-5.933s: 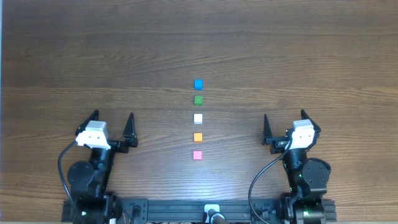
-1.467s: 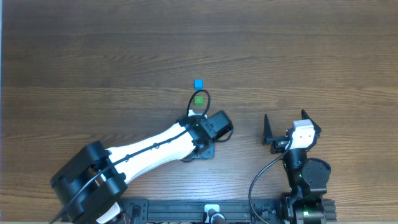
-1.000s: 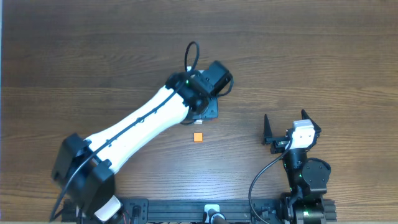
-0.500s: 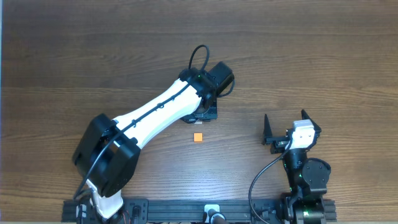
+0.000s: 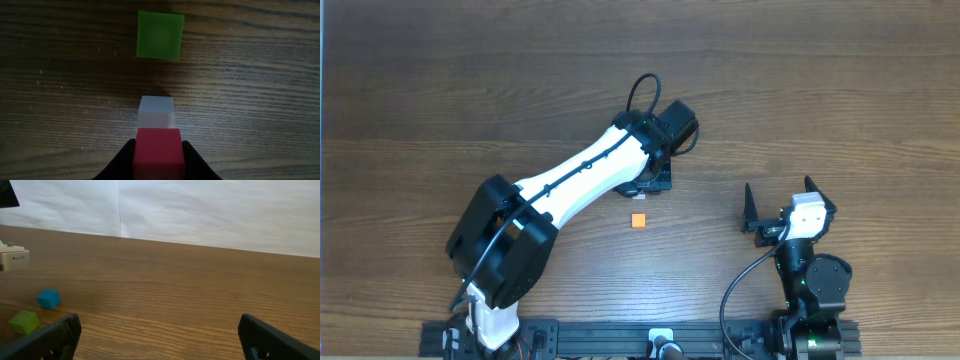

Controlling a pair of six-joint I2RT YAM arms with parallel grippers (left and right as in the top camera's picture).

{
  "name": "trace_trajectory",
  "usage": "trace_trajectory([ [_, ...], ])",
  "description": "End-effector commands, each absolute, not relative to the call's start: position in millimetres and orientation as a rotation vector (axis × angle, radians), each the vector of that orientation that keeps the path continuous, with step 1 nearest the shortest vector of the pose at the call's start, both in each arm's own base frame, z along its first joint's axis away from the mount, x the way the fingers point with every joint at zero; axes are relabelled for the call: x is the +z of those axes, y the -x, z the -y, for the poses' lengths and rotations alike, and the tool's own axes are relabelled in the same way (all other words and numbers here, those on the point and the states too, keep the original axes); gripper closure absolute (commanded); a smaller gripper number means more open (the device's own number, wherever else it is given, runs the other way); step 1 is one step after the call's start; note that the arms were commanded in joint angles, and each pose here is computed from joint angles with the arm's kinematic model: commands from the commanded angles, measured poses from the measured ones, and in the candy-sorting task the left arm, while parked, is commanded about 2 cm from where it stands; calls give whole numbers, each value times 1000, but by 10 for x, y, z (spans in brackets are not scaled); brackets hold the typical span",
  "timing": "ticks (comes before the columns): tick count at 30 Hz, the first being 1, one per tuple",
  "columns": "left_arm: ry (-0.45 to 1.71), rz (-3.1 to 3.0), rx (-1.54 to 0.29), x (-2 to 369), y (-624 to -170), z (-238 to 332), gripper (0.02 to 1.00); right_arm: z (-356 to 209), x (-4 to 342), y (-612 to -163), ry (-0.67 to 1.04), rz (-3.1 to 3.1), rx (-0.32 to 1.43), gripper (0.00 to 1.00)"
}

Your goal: Stack Cubes

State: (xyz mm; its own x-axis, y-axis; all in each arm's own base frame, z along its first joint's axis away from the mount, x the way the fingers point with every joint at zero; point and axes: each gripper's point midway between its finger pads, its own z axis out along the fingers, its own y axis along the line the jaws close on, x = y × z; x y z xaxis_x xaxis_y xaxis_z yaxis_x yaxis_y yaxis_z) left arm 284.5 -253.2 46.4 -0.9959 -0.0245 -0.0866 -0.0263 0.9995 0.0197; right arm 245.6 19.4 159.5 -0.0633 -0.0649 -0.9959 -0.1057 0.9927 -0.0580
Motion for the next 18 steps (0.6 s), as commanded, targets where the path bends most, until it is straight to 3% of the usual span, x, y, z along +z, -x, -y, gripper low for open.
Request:
trace_trajectory([
  [1,69,-3062,55,387,-2868,2479,978,-177,1577,-2455,129,-1636,24,9],
  [18,74,-3066,60,295,-2849,2446,976,-177,1577,-2455,129,-1636,24,9],
])
